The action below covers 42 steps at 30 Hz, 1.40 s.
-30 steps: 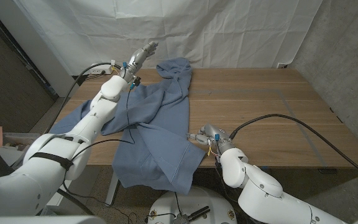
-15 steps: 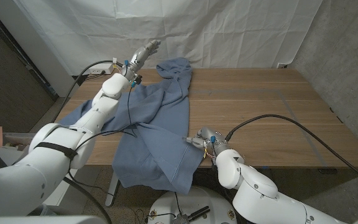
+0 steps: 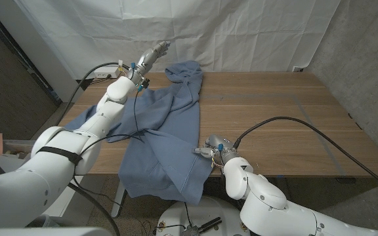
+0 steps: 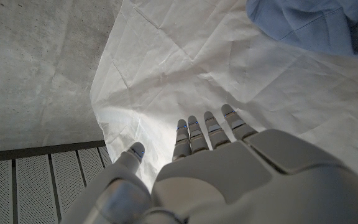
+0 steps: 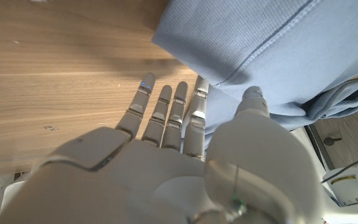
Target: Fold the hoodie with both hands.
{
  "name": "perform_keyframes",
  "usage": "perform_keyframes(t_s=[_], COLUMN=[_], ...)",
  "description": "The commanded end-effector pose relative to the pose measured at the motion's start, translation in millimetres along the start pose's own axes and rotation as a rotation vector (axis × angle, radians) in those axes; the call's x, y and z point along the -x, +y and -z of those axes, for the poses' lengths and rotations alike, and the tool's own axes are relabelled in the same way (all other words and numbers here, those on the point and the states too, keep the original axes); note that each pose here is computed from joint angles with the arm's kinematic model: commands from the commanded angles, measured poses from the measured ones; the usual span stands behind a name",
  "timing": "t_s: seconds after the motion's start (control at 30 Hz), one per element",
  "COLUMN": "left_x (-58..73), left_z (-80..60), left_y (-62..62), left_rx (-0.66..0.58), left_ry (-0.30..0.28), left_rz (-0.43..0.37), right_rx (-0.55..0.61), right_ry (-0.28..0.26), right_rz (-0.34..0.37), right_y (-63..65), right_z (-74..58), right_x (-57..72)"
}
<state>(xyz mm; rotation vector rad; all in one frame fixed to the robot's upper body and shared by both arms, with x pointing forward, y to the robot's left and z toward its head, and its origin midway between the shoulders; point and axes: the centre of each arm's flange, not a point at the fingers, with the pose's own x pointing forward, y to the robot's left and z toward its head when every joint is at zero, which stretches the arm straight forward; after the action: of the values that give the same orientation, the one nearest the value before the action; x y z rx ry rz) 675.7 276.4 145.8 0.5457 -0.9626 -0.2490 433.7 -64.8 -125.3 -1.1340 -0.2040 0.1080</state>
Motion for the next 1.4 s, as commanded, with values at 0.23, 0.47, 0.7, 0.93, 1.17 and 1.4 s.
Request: perform_keyframes(t_s=[0.23,0.47,0.7,0.93,1.17,1.4], left_x=[6.7,7.8,9.6,9.9,5.7,0.0], left_z=[-7.8,-10.4,-11.3,-8.0,-4.3,-0.3], left_y=[-0.1,-0.5,2.2,4.4,7.1,10.2], left_rx=[-0.005,-0.001,-0.002,0.004,0.012,0.018], left_ry=[-0.023,-0.035,-0.035,-0.029,-0.029,-0.024], left_rz=[0.007,0.006,-0.001,-0.008,-0.014,-0.017], right_rx=[-0.28,-0.418,-0.567,-0.53,-0.523,-0.534], right_ry=[-0.122,-0.19,-0.281,-0.352,-0.446,-0.472], right_rz=[-0.035,-0.054,-0.116,-0.047,0.019,-0.023], right_y=[-0.7,-4.4,-7.5,-19.8,-34.4,-39.6], right_z=[8.9,11.4,10.3,-0.4,-13.5,-20.8], right_x=[3.6,-5.2,-29.9,-38.5,-45.3,-52.5])
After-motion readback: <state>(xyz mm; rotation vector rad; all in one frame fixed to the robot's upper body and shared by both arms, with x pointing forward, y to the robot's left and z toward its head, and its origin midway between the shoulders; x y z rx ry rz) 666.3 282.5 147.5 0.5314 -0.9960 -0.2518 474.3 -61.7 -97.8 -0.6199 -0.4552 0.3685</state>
